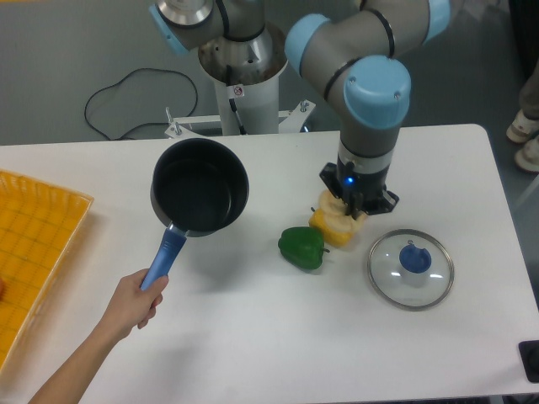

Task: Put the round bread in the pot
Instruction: 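Carry the bread over the black saucepan and lower it inside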

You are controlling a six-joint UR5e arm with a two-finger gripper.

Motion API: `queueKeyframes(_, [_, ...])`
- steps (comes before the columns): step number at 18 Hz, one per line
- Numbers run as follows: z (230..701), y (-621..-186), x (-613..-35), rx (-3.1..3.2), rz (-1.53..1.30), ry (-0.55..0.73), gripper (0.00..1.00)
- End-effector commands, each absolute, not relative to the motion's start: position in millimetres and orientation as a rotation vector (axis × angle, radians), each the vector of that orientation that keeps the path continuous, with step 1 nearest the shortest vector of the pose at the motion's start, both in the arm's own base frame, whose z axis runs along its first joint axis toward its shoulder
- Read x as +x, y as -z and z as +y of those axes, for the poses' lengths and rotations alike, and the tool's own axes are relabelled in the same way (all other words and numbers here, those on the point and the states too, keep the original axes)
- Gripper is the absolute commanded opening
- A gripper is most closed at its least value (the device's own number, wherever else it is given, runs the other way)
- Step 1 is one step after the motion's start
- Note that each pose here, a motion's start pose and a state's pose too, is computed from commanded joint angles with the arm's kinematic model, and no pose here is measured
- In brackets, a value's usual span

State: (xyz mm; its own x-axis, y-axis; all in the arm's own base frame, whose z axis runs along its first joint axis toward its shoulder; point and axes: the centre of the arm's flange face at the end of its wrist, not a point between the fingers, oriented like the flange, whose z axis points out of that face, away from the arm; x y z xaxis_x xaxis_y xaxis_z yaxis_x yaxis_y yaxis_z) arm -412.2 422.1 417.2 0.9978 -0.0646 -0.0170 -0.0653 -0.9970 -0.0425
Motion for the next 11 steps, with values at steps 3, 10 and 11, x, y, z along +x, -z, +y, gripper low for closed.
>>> queueKeyframes(3, [429.2,-432.2,-376.4,-3.08,0.084,-0.041,0.06])
queueKeyframes(10, [474.7,-436.9,-276.3,-3.071,0.101,-0.043,0.07])
queueKeyframes(11, [480.4,-434.0,-266.1,-3.075,0.1,-0.037,0.08])
